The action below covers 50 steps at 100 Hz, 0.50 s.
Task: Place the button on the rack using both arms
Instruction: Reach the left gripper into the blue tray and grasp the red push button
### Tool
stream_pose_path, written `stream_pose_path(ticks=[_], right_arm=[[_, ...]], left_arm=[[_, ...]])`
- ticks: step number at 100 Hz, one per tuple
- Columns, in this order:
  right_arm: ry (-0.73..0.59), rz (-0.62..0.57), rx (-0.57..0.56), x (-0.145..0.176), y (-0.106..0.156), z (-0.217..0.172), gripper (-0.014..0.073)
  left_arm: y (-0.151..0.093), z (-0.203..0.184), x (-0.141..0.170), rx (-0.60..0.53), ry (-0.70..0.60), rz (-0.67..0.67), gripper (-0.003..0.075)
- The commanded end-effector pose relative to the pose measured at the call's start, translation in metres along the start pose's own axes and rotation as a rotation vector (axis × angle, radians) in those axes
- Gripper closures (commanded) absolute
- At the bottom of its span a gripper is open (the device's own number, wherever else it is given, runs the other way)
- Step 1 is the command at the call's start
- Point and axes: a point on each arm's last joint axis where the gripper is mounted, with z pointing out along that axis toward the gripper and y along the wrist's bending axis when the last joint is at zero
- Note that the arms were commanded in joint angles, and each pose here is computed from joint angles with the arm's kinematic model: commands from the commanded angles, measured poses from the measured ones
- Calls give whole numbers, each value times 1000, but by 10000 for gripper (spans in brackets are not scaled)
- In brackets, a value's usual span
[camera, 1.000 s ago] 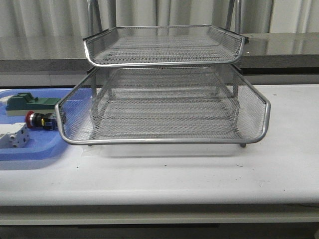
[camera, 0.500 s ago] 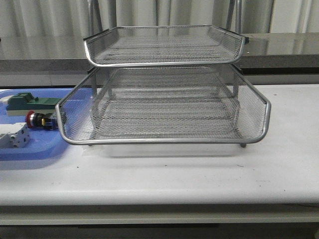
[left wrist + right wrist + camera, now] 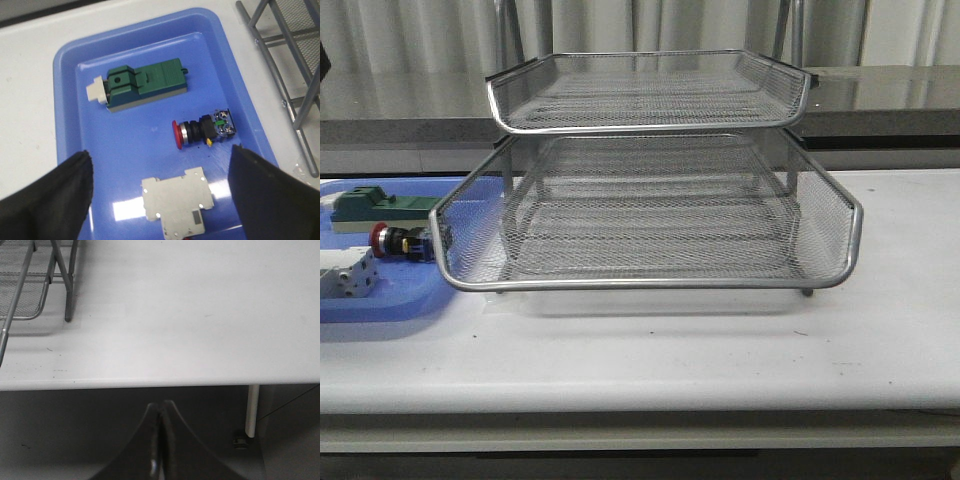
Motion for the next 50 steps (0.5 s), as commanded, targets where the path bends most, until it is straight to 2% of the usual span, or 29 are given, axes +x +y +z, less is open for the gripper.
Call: stream_pose_path(ticks=[1,7,18,50], right_arm=[[-90,-12,5,-13,-1,-7,663],[-90,-12,5,-13,-1,-7,663],[-90,-12,5,-13,-1,-7,663],[-90,-12,5,-13,-1,-7,663]], left_arm=[[2,-19,-28,-18,-135,114,174],[3,-16,-38,-19,-123,213,174],[5,-6,-51,-3,-64,304,174],[2,51,-83,132,51,467,174]])
